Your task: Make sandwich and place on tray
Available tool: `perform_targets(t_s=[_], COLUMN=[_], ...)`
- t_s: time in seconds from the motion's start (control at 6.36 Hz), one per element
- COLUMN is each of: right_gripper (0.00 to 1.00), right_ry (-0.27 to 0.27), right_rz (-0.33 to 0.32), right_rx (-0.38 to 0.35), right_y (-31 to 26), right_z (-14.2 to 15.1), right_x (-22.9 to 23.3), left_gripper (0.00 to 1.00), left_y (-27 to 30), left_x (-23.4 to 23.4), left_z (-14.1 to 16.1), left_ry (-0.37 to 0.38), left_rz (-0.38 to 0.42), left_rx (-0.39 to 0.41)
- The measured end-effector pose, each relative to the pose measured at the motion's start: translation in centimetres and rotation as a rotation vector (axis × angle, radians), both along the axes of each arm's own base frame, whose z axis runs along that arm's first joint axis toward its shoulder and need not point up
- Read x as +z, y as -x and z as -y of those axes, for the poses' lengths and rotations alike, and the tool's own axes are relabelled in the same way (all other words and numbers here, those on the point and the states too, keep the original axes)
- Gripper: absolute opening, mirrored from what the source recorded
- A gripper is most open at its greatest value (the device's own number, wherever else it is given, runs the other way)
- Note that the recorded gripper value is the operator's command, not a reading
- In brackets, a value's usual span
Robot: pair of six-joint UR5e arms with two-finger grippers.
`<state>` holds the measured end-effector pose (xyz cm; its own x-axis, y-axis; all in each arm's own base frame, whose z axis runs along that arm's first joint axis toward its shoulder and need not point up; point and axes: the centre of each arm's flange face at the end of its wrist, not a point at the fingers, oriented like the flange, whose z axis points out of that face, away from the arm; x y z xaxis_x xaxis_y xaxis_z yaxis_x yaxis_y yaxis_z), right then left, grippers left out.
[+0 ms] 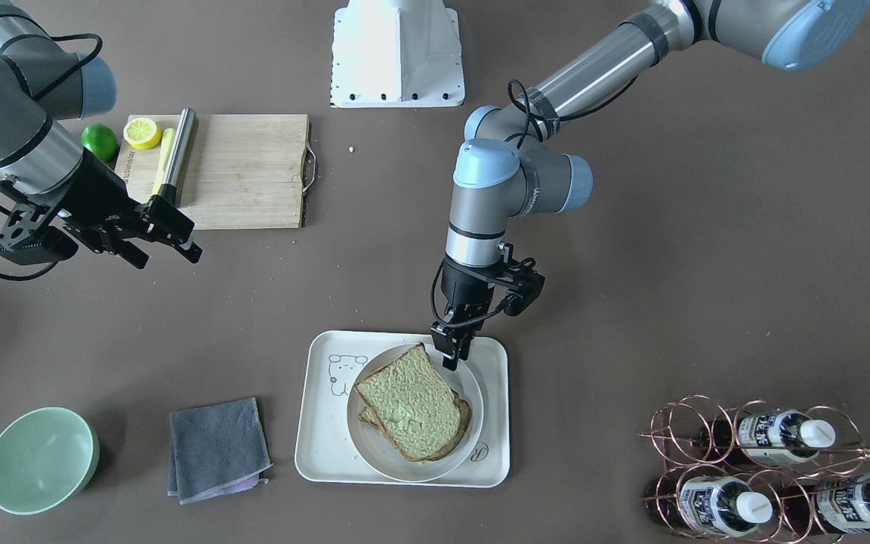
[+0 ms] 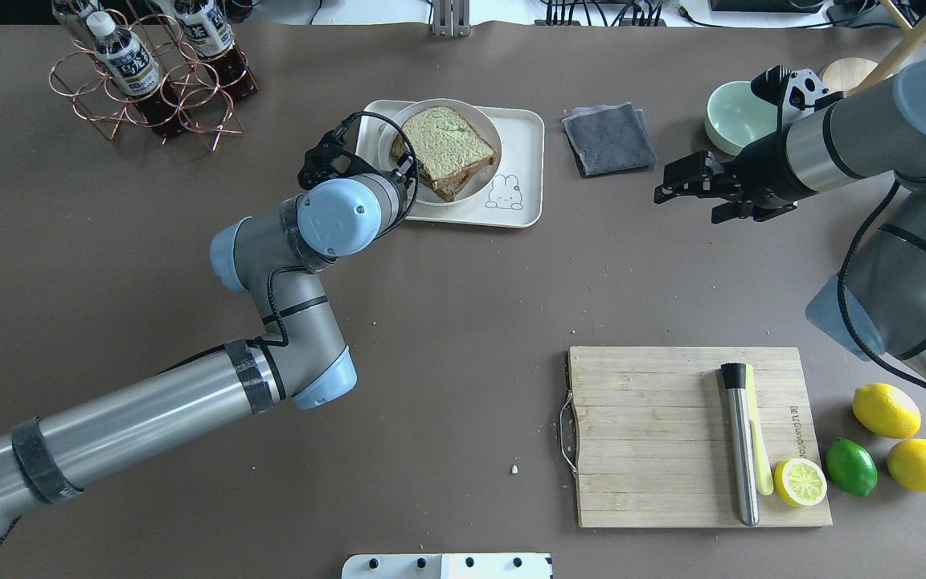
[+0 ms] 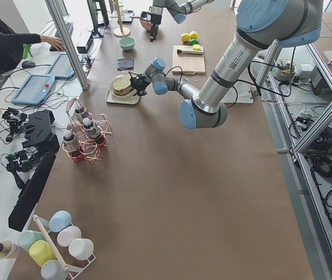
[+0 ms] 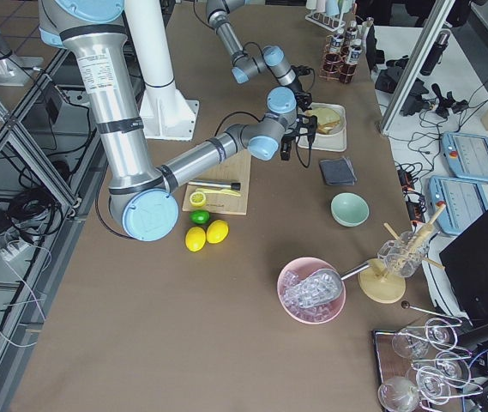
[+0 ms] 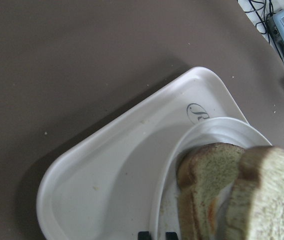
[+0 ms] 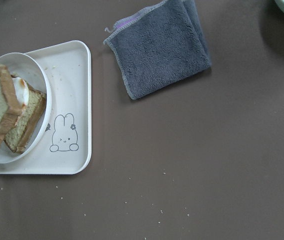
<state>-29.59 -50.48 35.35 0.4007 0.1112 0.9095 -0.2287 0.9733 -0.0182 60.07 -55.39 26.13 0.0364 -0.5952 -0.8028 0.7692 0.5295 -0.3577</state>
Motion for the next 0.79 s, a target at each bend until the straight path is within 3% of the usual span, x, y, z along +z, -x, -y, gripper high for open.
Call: perform_targets(t_s=[0.31, 0.47, 0.63, 0.79], right_gripper=[1.0, 1.0, 1.0, 1.0], right_ry=[0.0, -0.001, -0.002, -0.002], right_rz=[0.001, 0.001, 0.001, 0.0], right_rx=[0.0, 0.0, 0.0, 0.0], right_y=[0.1, 0.1, 0.2, 0.1], right_z=[0.0, 0.0, 0.0, 0.1], right_x=[-0.1, -0.1, -0.1, -0.1], left_gripper=[0.56, 0.89, 0.97, 0.97], left_y=[1.0, 2.2, 3.3, 4.7], left_x=[-0.1, 0.0, 0.1, 0.0], left_z=[0.5, 0.5, 0.0, -0.8], left_ry=[-0.015, -0.036, -0.043, -0.035], left_rz=[0.008, 0.016, 0.007, -0.009], left_rx=[0.001, 0.009, 0.031, 0.067])
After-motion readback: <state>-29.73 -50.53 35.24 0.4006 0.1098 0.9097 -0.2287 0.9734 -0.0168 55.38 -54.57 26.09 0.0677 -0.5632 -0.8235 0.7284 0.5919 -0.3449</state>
